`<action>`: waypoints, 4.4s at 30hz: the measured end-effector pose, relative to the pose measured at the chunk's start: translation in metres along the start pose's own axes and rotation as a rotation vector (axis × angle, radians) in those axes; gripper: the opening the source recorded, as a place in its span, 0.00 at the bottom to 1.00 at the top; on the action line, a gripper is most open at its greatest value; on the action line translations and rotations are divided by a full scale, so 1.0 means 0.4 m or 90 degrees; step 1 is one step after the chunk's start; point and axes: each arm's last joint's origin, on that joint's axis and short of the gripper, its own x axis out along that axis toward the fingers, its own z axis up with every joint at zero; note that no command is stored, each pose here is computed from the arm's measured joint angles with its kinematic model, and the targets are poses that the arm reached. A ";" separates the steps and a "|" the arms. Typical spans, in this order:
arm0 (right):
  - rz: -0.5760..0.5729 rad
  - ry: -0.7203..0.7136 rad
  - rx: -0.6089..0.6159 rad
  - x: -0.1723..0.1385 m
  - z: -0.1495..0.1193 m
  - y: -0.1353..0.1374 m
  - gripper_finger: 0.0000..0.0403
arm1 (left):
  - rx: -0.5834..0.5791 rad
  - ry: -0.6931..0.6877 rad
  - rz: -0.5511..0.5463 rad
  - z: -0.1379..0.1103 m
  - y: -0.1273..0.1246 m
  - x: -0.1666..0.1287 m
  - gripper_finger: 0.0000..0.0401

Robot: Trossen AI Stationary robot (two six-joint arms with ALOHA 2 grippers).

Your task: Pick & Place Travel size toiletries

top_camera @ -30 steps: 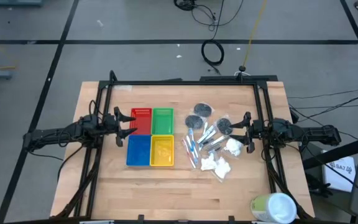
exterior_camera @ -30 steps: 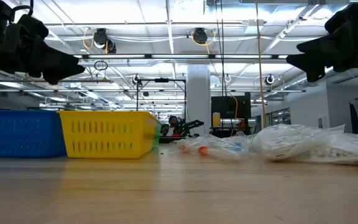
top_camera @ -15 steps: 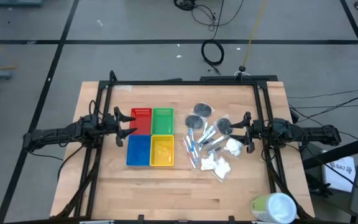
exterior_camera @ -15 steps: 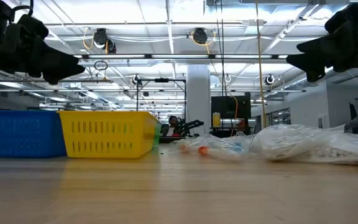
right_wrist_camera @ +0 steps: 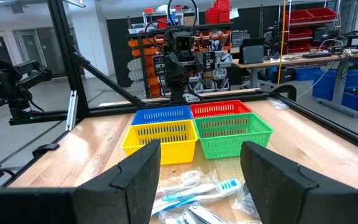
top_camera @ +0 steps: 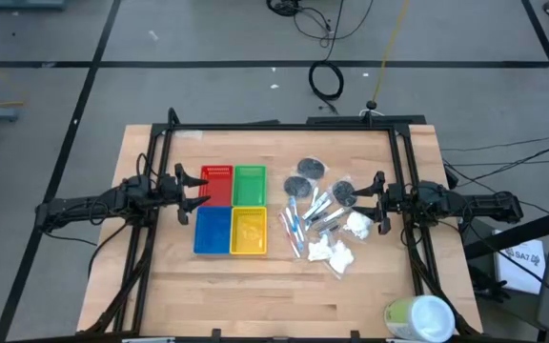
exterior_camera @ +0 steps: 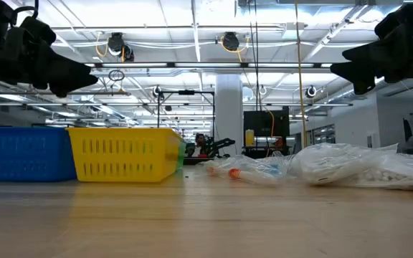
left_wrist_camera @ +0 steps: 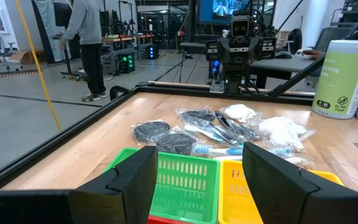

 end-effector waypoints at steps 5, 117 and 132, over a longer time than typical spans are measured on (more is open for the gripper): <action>0.000 0.000 0.000 0.000 0.000 0.000 0.52 | 0.000 0.000 0.000 0.000 0.000 0.000 0.58; -0.343 0.816 0.291 0.184 -0.020 0.067 0.63 | 0.000 -0.009 0.000 0.003 0.000 0.000 0.58; -0.298 0.861 0.293 0.154 -0.046 0.065 0.41 | 0.000 -0.009 0.000 0.003 0.000 0.000 0.58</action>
